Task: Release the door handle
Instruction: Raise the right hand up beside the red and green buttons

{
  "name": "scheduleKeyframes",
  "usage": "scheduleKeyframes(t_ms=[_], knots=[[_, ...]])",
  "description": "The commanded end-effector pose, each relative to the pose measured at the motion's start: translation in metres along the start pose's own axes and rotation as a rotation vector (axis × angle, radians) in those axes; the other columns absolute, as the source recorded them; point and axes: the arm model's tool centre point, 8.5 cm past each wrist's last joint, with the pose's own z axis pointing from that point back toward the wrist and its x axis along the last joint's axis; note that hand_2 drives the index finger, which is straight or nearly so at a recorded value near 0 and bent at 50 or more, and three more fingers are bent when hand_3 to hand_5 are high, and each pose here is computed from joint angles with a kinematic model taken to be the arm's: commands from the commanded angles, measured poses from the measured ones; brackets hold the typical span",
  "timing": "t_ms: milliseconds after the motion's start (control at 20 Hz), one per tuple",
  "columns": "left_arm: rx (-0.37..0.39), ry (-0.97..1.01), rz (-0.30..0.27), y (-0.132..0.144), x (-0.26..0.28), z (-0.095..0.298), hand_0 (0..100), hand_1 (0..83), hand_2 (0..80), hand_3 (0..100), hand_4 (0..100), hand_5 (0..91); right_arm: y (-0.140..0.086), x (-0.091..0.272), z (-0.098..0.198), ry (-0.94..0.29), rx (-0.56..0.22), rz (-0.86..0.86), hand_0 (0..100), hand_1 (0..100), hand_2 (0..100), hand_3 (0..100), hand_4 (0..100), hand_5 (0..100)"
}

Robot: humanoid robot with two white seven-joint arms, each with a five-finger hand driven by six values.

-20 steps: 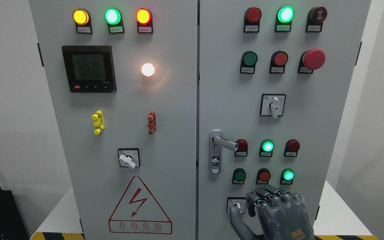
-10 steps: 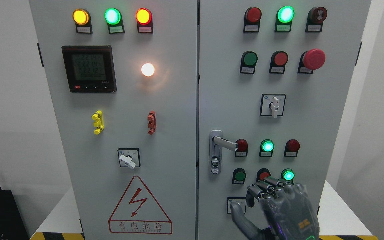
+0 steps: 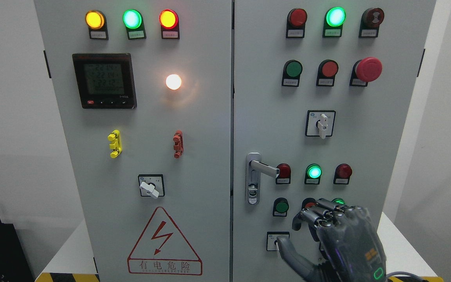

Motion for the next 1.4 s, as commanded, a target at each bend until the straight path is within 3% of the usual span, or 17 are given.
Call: scheduleKeyframes(t_ms=[0, 250, 551, 801, 1252, 1352], knots=[[0.000, 0.007, 0.001, 0.000, -0.001, 0.000, 12, 38.9, 0.0, 0, 0, 0.0, -0.006, -0.019, 0.019, -0.054, 0.161, 0.016, 42, 30, 54, 95, 87, 99], [0.000, 0.007, 0.001, 0.000, -0.001, 0.000, 12, 38.9, 0.0, 0, 0, 0.0, -0.005, -0.025, 0.023, -0.019, 0.202, -0.024, 42, 29, 49, 92, 86, 99], [0.000, 0.007, 0.001, 0.000, -0.001, 0.000, 12, 38.9, 0.0, 0, 0, 0.0, -0.025, -0.048, 0.009, 0.018, 0.229, 0.018, 44, 24, 47, 93, 90, 100], [0.000, 0.007, 0.001, 0.000, -0.001, 0.000, 12, 38.9, 0.0, 0, 0, 0.0, -0.018, -0.045, 0.003, 0.034, 0.265, 0.013, 43, 20, 48, 96, 95, 100], [0.000, 0.009, 0.001, 0.000, -0.002, 0.000, 12, 38.9, 0.0, 0, 0, 0.0, -0.013, -0.034, -0.006, 0.042, 0.224, -0.030, 39, 20, 48, 95, 96, 100], [0.000, 0.007, 0.001, 0.000, -0.001, 0.000, 12, 38.9, 0.0, 0, 0, 0.0, -0.006, -0.029, -0.004, 0.026, 0.246, -0.040, 40, 20, 48, 95, 96, 100]])
